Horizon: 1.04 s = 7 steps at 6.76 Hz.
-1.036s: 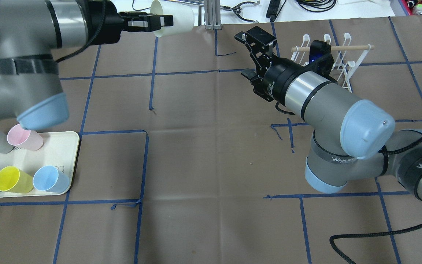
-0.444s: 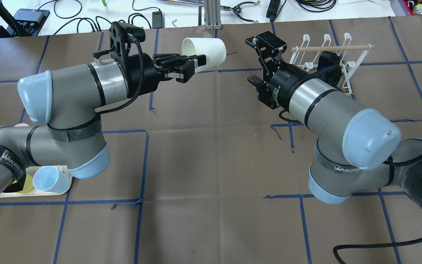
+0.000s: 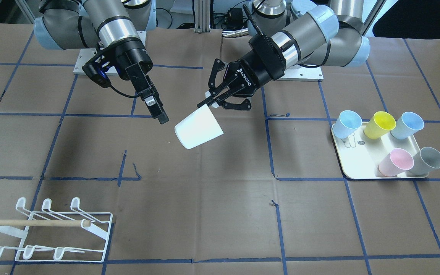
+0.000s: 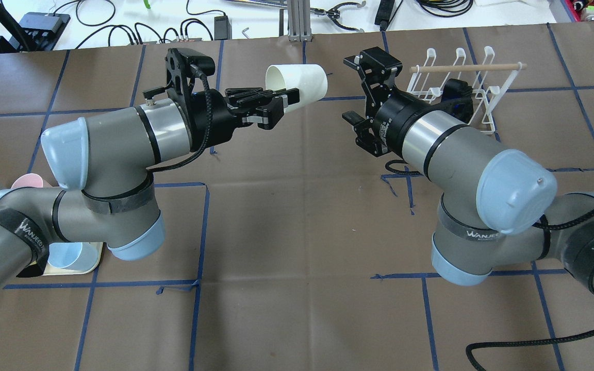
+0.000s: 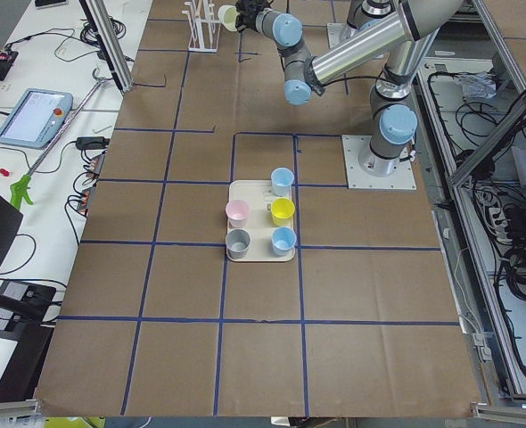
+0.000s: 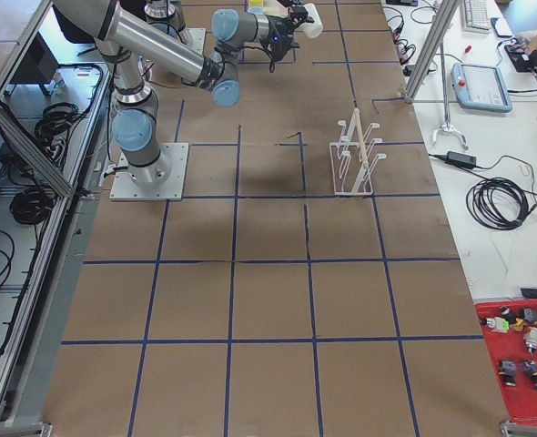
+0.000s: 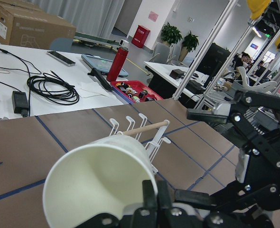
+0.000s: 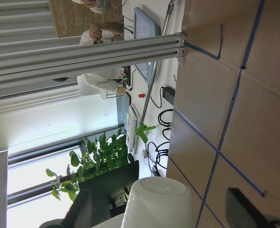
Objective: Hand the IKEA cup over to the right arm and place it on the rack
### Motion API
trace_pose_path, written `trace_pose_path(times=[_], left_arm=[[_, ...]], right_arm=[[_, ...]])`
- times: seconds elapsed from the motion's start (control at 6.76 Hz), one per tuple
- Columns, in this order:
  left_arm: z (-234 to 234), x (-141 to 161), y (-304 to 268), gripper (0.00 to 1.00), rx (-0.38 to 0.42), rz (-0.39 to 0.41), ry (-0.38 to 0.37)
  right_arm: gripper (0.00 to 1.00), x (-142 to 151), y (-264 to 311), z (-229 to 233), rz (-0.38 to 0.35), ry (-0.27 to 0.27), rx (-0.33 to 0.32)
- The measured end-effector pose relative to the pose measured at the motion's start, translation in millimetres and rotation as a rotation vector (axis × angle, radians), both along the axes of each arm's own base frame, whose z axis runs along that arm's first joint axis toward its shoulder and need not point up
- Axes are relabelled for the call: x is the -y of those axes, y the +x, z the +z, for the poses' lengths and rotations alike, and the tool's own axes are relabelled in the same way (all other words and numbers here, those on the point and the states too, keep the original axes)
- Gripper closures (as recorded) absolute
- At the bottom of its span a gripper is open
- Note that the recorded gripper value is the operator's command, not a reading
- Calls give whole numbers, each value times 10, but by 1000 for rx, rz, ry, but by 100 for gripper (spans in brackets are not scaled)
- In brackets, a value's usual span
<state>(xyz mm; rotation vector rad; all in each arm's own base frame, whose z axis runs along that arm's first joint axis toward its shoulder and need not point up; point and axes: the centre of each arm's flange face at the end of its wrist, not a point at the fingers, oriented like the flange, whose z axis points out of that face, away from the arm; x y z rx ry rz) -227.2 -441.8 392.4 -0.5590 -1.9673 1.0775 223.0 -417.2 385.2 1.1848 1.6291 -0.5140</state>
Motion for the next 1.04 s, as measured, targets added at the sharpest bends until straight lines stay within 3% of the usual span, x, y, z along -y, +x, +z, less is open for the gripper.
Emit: trace_pose_path(times=[0.59,1.04], left_arm=[[-18,-20,-4,100,-4,1,8],[-11,-20,-4,100,-9,4,14]], right_arm=[[4,156,316,-58,20,64,27],[8,288,485,-46,30,68,31]])
